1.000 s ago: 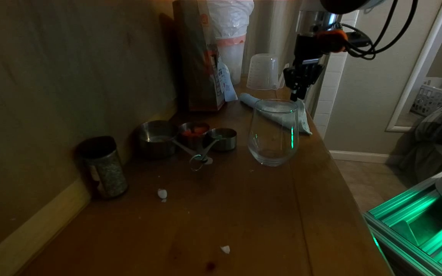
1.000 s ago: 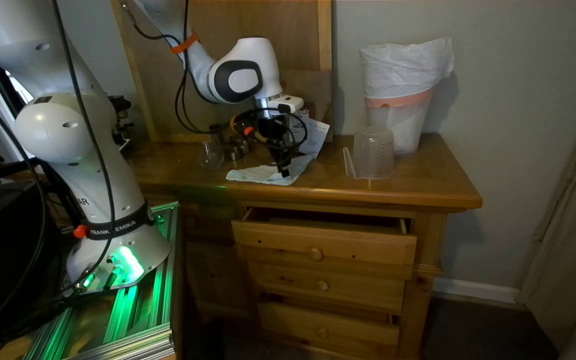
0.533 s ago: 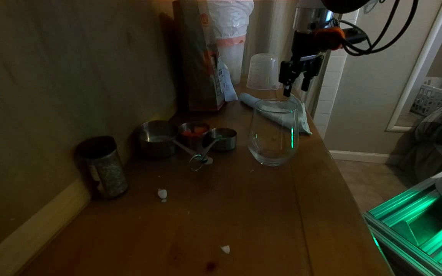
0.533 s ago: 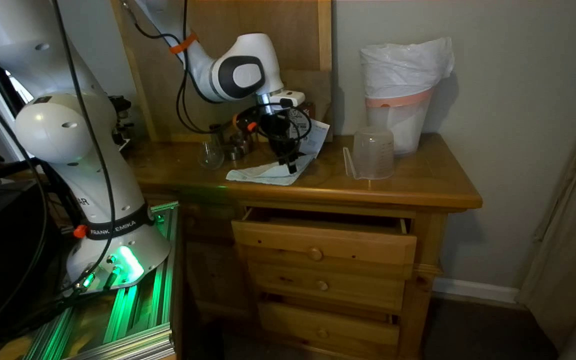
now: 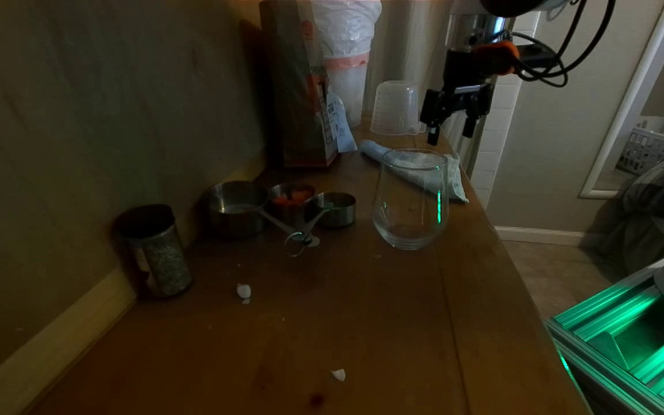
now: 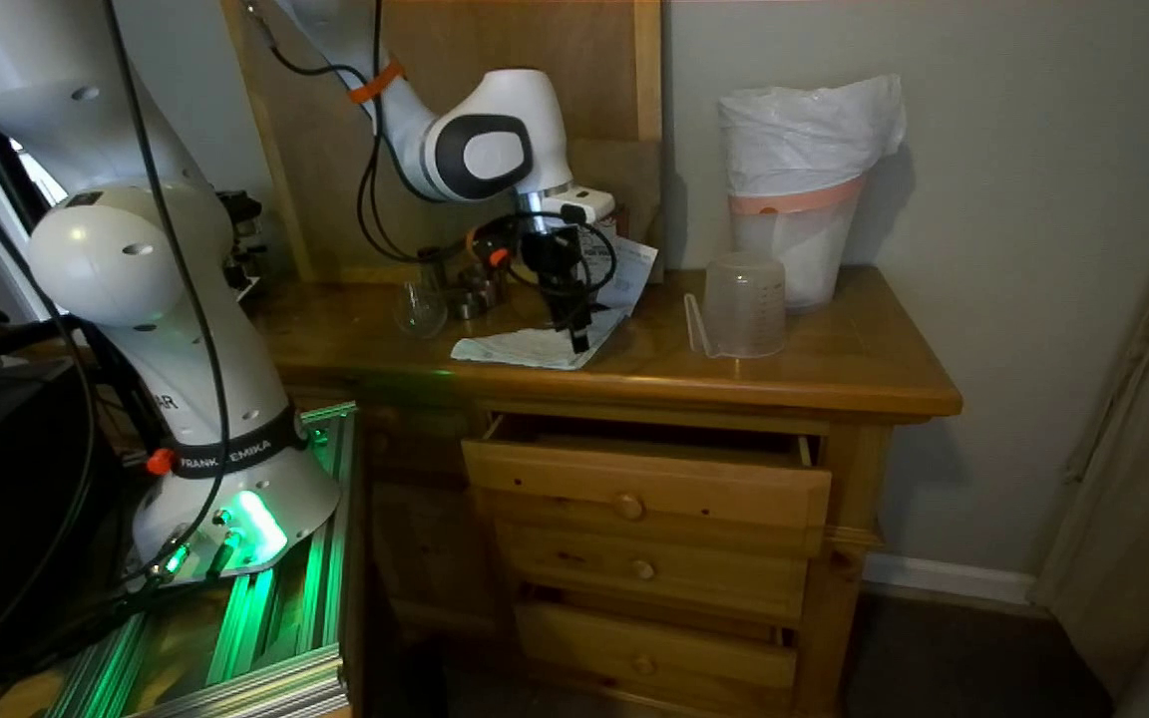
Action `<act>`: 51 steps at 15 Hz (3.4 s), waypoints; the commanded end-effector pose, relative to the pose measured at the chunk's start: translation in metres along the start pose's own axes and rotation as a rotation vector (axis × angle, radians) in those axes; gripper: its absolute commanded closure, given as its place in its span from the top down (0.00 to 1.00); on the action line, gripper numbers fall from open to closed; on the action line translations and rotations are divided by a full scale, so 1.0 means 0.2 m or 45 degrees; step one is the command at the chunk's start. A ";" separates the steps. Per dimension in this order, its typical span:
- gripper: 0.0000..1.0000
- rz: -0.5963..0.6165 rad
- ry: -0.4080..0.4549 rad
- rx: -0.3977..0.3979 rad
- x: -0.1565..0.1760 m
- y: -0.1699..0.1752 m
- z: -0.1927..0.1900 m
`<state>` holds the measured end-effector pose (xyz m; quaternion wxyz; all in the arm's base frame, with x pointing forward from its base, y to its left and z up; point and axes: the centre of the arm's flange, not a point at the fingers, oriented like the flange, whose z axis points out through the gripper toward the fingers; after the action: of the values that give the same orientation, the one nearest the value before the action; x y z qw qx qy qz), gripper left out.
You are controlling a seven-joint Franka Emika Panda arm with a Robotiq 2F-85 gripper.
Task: Fold the towel into a triangle twice.
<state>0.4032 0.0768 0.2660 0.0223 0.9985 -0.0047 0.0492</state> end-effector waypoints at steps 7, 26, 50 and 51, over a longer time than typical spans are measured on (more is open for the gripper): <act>1.00 -0.071 0.054 0.075 0.04 -0.21 -0.13; 0.68 -0.221 0.125 0.176 0.51 -0.56 0.05; 0.00 -0.259 0.202 0.144 0.55 -0.53 0.10; 0.01 -0.259 0.206 0.139 0.54 -0.52 0.08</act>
<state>0.5150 0.1783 0.2511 -0.0365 0.9884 0.0928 0.1146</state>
